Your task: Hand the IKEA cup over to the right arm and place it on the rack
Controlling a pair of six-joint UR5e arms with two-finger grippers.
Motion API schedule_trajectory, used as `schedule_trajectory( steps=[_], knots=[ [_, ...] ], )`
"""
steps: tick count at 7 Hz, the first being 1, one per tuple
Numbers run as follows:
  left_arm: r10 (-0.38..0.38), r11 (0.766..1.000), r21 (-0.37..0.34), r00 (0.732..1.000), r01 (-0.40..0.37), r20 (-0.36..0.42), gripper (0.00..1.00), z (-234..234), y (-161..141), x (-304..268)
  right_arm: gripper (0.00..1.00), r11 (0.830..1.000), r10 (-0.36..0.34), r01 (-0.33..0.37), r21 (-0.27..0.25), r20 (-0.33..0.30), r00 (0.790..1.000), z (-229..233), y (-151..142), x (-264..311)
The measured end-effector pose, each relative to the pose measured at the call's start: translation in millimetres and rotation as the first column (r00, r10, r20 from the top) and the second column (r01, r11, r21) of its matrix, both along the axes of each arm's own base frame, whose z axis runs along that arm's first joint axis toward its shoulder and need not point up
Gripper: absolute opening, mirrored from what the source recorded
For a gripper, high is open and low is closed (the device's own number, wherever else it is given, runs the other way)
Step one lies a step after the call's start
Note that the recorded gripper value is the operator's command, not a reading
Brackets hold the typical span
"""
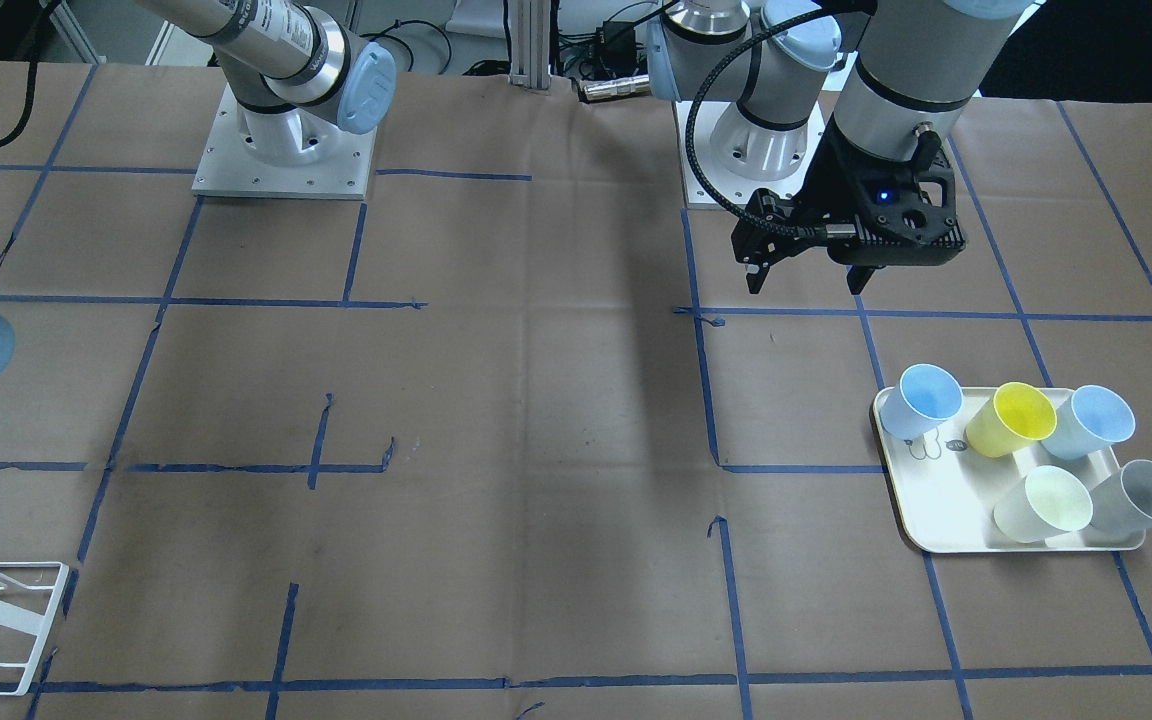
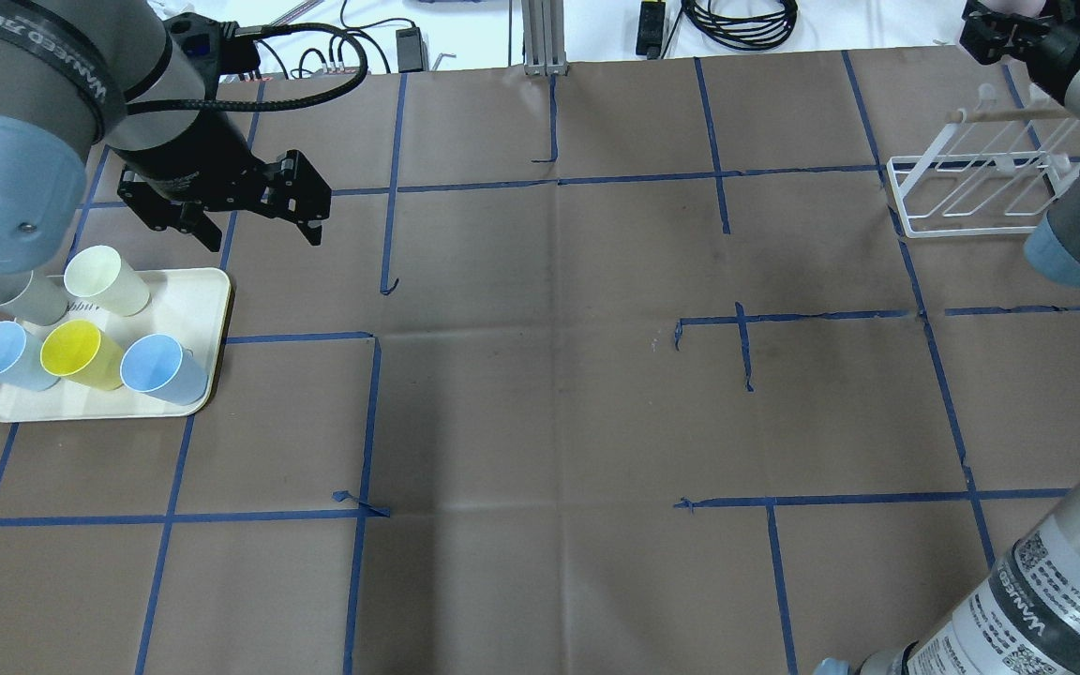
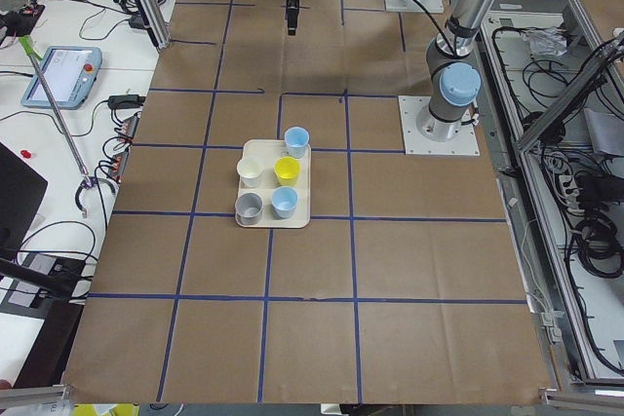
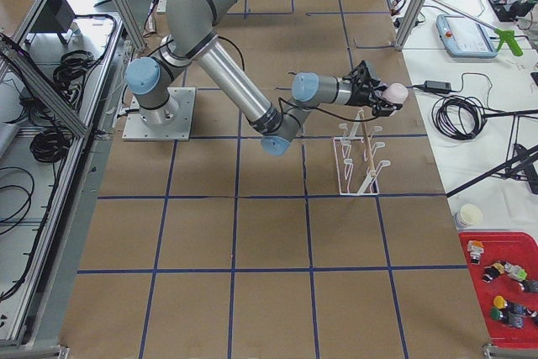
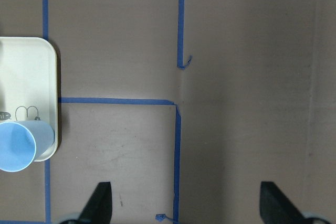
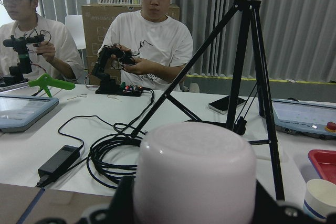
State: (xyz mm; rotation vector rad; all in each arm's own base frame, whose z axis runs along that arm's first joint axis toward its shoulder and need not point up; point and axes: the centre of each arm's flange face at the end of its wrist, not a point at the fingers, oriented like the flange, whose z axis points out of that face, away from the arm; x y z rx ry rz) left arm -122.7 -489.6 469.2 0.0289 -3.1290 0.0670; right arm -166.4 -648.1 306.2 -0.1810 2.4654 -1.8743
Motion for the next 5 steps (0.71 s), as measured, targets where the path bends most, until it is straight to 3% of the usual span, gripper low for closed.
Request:
schedule_trajectory(
  steps=[5],
  knots=[
    [0.003,1.0,0.008,1.0,-0.003,-0.004,0.99,7,9,3,0.31,0.999,-0.034,0.033,-0.041,-0.026,0.999,-31,11,-21]
  ],
)
